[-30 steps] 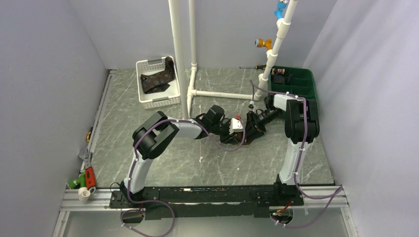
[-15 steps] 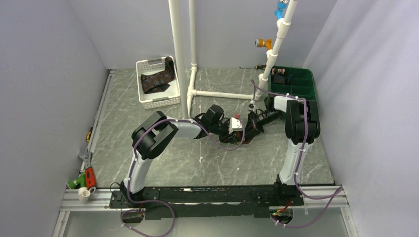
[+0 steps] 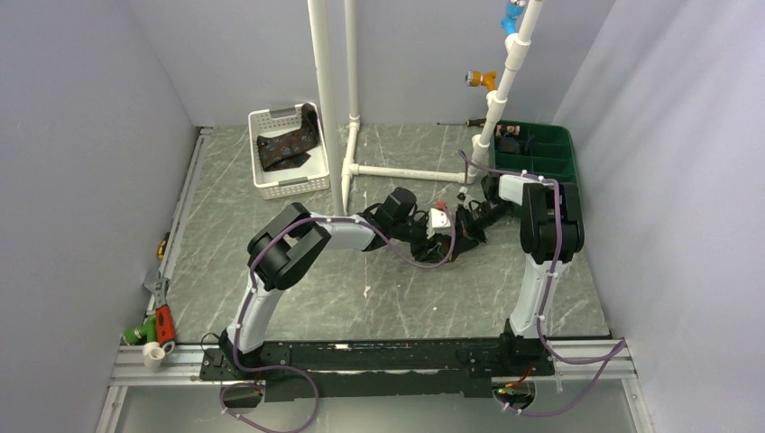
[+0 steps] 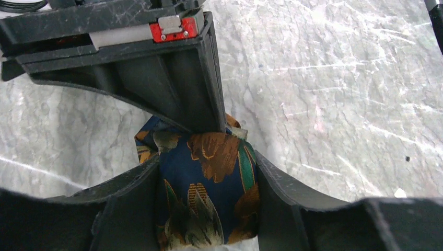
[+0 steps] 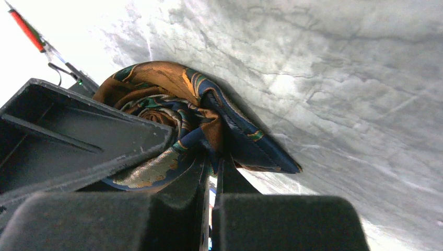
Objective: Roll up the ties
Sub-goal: Roll the tie at the center of the board.
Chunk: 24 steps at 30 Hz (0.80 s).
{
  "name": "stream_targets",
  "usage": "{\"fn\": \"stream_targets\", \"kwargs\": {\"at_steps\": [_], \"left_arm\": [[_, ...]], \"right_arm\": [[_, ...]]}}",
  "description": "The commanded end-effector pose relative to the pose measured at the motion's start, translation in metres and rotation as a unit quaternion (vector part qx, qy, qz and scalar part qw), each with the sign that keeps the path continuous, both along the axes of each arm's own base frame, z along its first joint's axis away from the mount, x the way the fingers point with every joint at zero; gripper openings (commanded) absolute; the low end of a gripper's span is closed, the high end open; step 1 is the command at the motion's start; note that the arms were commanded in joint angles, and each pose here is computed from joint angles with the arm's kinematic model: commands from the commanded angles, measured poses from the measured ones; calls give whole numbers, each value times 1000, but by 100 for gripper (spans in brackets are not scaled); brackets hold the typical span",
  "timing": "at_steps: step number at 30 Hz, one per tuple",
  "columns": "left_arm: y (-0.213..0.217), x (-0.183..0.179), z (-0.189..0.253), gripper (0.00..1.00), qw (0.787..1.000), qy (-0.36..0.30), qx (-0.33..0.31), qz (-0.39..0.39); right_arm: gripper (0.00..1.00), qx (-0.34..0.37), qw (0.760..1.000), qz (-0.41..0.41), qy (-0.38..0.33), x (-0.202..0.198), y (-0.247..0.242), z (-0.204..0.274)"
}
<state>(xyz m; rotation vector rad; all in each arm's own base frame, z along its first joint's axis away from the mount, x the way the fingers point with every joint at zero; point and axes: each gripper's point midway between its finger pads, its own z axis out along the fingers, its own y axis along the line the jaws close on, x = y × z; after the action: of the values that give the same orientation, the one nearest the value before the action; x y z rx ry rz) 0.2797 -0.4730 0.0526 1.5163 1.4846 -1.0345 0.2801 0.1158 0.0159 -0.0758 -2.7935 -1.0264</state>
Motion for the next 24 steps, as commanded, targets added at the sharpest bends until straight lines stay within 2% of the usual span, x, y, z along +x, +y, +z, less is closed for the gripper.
{"fn": "stream_targets", "kwargs": {"at_steps": [1, 5, 8, 9, 10, 13, 16, 22, 24], "left_arm": [[-21, -3, 2, 55, 1000, 7, -11, -18], [-17, -2, -17, 35, 999, 12, 30, -11], [2, -7, -39, 18, 997, 19, 75, -3], [11, -10, -46, 14, 996, 22, 86, -2], [19, -13, -53, 10, 995, 26, 96, -1], [37, -24, -67, 5, 993, 37, 116, -5], [46, -30, -74, 3, 991, 43, 125, -8], [56, -34, -75, 2, 991, 65, 118, -14], [58, -33, -75, 2, 991, 70, 112, -14]], "right_arm": [[0, -144, 987, 21, -67, 32, -45, -47], [0, -131, 988, 30, -73, 34, -42, -44], [0, -80, 992, 45, -86, 31, -28, -24], [1, -64, 993, 49, -92, 29, -24, -15], [8, -55, 993, 43, -97, 27, -28, -7], [33, -27, 992, 35, -119, 22, -29, 14], [49, -5, 989, 22, -145, 22, -25, 28], [63, 9, 983, -17, -180, 46, -18, 23], [64, 9, 983, -19, -182, 50, -17, 16]]}}
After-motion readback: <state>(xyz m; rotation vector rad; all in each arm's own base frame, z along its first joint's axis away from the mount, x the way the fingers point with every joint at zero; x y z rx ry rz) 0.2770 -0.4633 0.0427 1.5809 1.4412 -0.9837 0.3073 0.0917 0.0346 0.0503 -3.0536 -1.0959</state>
